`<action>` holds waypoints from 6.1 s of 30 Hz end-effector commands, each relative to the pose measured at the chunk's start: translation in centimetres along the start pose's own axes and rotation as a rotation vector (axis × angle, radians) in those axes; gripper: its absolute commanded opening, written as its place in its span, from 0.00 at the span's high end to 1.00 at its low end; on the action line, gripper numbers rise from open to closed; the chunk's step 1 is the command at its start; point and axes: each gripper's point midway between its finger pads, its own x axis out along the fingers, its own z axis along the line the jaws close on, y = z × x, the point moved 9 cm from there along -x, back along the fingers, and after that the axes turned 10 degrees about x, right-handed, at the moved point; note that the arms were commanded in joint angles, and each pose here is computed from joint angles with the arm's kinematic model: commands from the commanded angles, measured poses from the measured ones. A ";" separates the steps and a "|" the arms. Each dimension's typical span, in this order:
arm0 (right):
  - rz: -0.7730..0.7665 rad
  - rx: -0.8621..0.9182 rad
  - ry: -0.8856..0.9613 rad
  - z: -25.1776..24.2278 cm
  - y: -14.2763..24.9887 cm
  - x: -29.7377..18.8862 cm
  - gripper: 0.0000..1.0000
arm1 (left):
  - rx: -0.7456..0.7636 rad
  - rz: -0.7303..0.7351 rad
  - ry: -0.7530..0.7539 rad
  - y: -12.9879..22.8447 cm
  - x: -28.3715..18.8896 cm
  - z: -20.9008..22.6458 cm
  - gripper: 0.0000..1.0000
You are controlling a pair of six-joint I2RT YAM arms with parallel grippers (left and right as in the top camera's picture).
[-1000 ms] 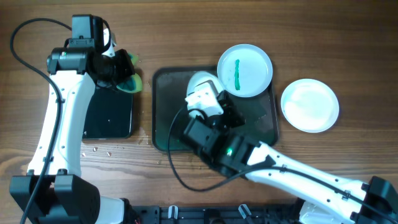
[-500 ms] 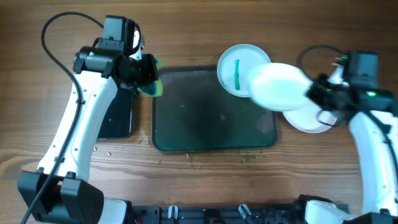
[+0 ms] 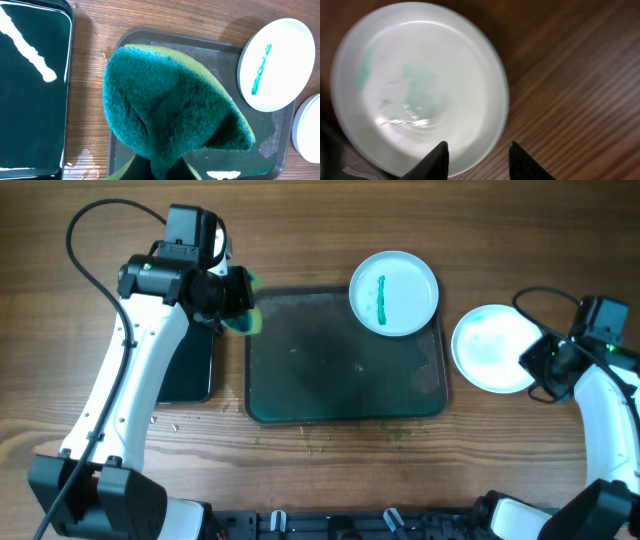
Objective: Clean dirty plates on tray and stack at the side
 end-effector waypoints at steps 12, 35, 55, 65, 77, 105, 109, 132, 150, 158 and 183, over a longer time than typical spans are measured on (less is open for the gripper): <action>0.082 -0.706 -0.332 21.2 1.4 7.9 0.55 | 0.003 -0.002 -0.017 -0.2 0.2 0.1 0.96; 0.502 -0.806 -0.247 20.4 17.0 6.0 0.96 | -0.020 0.125 -0.020 1.8 3.2 0.8 0.96; 0.544 -0.807 -0.289 19.6 18.2 8.2 0.96 | 0.139 0.361 0.004 6.6 19.7 -6.2 0.96; 0.540 -0.807 -0.294 19.7 18.2 8.2 0.96 | 0.351 0.296 0.226 6.9 20.3 -10.7 0.96; 0.531 -0.807 -0.292 19.8 18.1 8.2 0.96 | 0.060 0.272 -0.449 7.4 19.2 -4.4 0.96; 0.558 -0.799 -0.311 19.8 18.2 8.1 0.96 | 0.169 0.473 -0.016 9.2 19.4 -8.0 0.96; 0.576 -0.797 -0.316 19.7 18.4 8.0 0.96 | 0.283 0.441 0.306 8.5 19.5 -10.5 0.96; -0.104 -0.935 -0.095 20.0 16.8 -1.7 0.96 | -0.018 0.092 -0.240 -3.7 2.9 -0.7 0.96; -1.210 -1.051 0.194 17.4 23.7 -14.2 0.96 | -0.017 0.053 -0.230 -3.6 1.2 -0.9 0.96; -0.262 -0.942 -0.103 18.5 23.1 -7.3 0.96 | -0.017 0.056 -0.230 -3.6 1.2 -0.9 0.96; 0.347 -1.044 -0.412 20.8 17.0 8.0 0.66 | -0.023 0.054 -0.200 -3.7 1.2 -1.2 0.96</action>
